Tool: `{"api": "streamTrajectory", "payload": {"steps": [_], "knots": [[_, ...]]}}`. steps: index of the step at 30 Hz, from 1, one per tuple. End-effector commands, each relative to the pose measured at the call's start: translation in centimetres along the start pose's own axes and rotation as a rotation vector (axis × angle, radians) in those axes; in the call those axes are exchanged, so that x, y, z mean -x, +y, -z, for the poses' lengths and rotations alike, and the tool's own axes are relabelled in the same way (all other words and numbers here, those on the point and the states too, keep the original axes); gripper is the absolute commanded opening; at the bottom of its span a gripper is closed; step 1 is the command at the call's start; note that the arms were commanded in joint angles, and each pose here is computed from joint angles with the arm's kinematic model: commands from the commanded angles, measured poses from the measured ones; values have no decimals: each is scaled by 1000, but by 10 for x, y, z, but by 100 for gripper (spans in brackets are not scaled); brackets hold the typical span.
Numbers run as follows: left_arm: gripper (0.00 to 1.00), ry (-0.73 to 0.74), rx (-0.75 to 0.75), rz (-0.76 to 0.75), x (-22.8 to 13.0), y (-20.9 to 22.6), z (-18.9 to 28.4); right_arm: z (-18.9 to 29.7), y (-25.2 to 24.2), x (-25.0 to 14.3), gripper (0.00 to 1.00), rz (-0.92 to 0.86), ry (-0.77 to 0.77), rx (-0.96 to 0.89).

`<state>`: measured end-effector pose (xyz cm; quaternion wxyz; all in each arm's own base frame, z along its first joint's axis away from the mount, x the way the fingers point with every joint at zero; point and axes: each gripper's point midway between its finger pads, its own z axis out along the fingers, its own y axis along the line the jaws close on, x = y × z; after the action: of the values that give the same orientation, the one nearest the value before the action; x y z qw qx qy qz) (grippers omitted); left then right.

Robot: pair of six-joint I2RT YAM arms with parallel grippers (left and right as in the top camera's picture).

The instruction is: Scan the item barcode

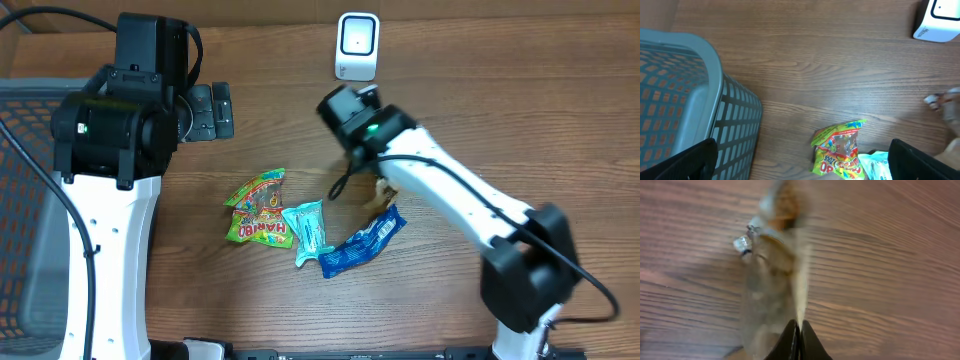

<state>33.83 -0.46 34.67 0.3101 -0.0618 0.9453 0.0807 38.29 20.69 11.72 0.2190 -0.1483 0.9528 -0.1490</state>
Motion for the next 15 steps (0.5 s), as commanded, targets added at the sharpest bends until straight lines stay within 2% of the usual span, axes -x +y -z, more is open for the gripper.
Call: {"api": "streamTrajectory", "payload": {"steps": [1,9,12,15], "knots": [[100,-16,13,-15,5,4,2,-9,30,-3,4,58,0,20],[100,-16,13,-15,5,4,2,13,94,-4,4,140,-86,119],[100,-16,13,-15,5,4,2,16,95,-4,4,133,-85,121],[100,-16,13,-15,5,4,2,21,71,4,4,79,-46,111]]}}
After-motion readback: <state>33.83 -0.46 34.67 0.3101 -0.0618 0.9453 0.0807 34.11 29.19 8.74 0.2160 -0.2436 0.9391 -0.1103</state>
